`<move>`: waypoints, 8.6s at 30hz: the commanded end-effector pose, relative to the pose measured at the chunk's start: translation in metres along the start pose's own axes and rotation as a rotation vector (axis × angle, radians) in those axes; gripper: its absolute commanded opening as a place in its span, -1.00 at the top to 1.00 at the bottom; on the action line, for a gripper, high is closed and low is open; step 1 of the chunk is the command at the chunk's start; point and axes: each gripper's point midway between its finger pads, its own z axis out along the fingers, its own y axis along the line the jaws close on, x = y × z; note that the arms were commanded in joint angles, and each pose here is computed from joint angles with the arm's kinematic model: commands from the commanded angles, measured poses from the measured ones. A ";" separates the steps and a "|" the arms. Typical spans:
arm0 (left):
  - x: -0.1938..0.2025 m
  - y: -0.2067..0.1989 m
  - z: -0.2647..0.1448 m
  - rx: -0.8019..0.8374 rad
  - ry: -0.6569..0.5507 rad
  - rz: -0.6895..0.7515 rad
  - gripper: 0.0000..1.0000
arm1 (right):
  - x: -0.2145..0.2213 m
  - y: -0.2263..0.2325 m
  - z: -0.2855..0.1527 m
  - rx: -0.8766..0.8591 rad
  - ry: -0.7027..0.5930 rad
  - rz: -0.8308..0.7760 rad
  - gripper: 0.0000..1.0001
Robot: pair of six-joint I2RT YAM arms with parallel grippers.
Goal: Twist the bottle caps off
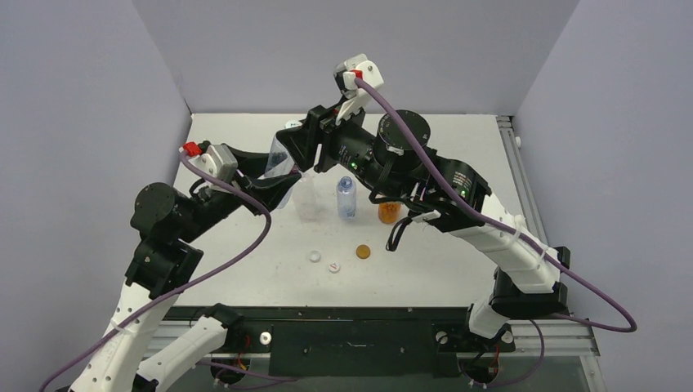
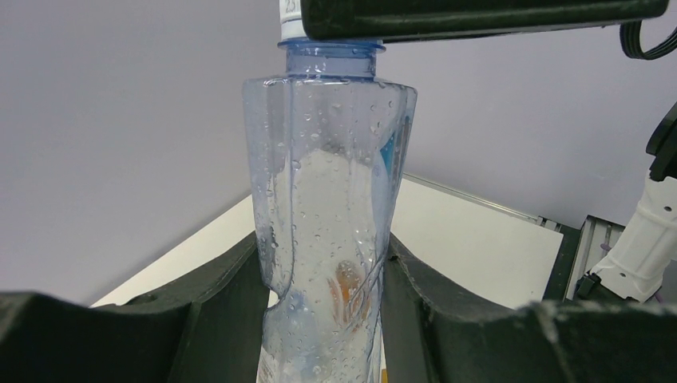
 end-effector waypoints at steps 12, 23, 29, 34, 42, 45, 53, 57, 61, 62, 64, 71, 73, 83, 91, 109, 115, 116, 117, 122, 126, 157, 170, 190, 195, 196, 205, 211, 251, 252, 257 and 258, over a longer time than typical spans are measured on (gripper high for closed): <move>-0.018 -0.009 -0.001 0.027 -0.047 -0.048 0.34 | -0.018 0.020 0.000 -0.131 -0.042 0.030 1.00; -0.074 -0.088 -0.022 0.419 -0.087 -0.286 0.30 | -0.046 0.097 -0.096 -0.891 -0.075 -0.064 1.00; -0.085 -0.108 -0.034 0.531 -0.067 -0.312 0.31 | -0.039 0.116 -0.129 -1.084 -0.050 -0.097 1.00; -0.088 -0.114 -0.037 0.565 -0.058 -0.312 0.32 | -0.036 0.111 -0.133 -1.085 -0.058 -0.127 1.00; -0.073 -0.096 -0.025 0.479 -0.069 -0.221 0.33 | -0.061 0.049 -0.092 -0.533 -0.155 -0.118 -0.57; -0.060 -0.079 -0.017 0.387 -0.061 -0.161 0.34 | -0.067 0.038 -0.085 -0.391 -0.186 -0.068 -0.60; -0.038 -0.029 -0.004 0.138 -0.059 0.008 0.35 | -0.048 0.013 -0.041 -0.075 -0.114 -0.007 -0.64; -0.033 -0.020 -0.002 0.102 -0.049 0.032 0.35 | -0.039 0.016 -0.026 -0.063 -0.104 0.004 -0.53; -0.030 -0.018 -0.001 0.096 -0.043 0.033 0.36 | -0.040 0.019 -0.021 -0.067 -0.114 0.020 -0.30; -0.030 -0.018 -0.001 0.096 -0.042 0.032 0.36 | -0.041 0.019 -0.021 -0.067 -0.118 0.021 -0.23; -0.029 -0.019 0.000 0.098 -0.042 0.028 0.36 | -0.041 0.020 -0.020 -0.068 -0.122 0.024 -0.01; -0.024 -0.020 -0.001 0.105 -0.034 0.014 0.36 | -0.040 0.021 -0.021 -0.080 -0.127 0.021 0.42; -0.025 -0.021 -0.001 0.108 -0.038 0.011 0.36 | -0.040 0.022 -0.022 -0.088 -0.127 0.020 0.65; -0.040 -0.065 -0.013 0.325 -0.050 -0.125 0.37 | -0.047 0.068 -0.059 -0.498 -0.122 -0.106 1.00; -0.064 -0.118 -0.039 0.620 0.005 -0.287 0.42 | -0.042 0.116 -0.129 -1.024 -0.079 -0.121 1.00; -0.020 -0.030 -0.012 0.149 -0.013 0.075 0.42 | -0.033 0.015 -0.045 -0.036 -0.087 -0.111 -0.62; -0.020 -0.027 -0.011 0.138 -0.011 0.085 0.42 | -0.028 0.020 -0.039 -0.045 -0.073 -0.094 -0.17; -0.020 -0.027 -0.011 0.134 -0.013 0.086 0.42 | -0.029 0.021 -0.039 -0.049 -0.073 -0.094 -0.14; -0.020 -0.027 -0.011 0.133 -0.014 0.086 0.42 | -0.029 0.021 -0.039 -0.050 -0.073 -0.094 -0.07; -0.021 -0.024 -0.009 0.124 -0.015 0.083 0.42 | -0.028 0.025 -0.039 -0.073 -0.065 -0.099 0.27; -0.022 -0.028 -0.009 0.137 -0.020 0.058 0.43 | -0.033 0.028 -0.044 -0.112 -0.069 -0.114 0.89; -0.030 -0.064 -0.013 0.330 -0.014 -0.071 0.61 | -0.022 0.051 -0.070 -0.375 -0.014 -0.204 0.05; -0.022 -0.073 -0.017 0.391 0.010 -0.069 0.56 | -0.008 0.042 -0.047 -0.353 0.000 -0.095 0.93; 0.089 0.008 -0.038 -0.071 0.380 -0.026 -0.93 | 0.122 -0.153 -0.096 0.319 0.231 -0.201 1.00; 0.114 0.029 -0.047 -0.178 0.488 -0.024 -0.93 | 0.191 -0.194 -0.111 0.462 0.289 -0.195 1.00; 0.118 0.032 -0.048 -0.197 0.500 -0.033 -0.93 | 0.191 -0.199 -0.111 0.489 0.260 -0.191 1.00; 0.145 0.046 -0.055 -0.272 0.567 -0.068 -0.93 | 0.252 -0.231 -0.121 0.581 0.213 -0.187 1.00; 0.161 0.055 -0.061 -0.328 0.559 -0.060 -0.93 | 0.279 -0.242 -0.120 0.606 0.173 -0.157 1.00; 0.219 0.198 -0.097 -0.741 0.461 -0.152 -0.93 | 0.173 -0.345 -0.215 1.119 -0.096 -0.052 -0.58; 0.233 0.211 -0.107 -0.784 0.480 -0.185 -0.93 | 0.156 -0.366 -0.239 1.229 -0.223 -0.012 -0.59; 0.268 0.237 -0.124 -0.845 0.470 -0.185 -0.93 | 0.189 -0.444 -0.305 1.531 -0.310 0.013 -0.62; 0.284 0.236 -0.131 -0.855 0.490 -0.198 -0.93 | 0.204 -0.461 -0.316 1.605 -0.259 0.014 -0.62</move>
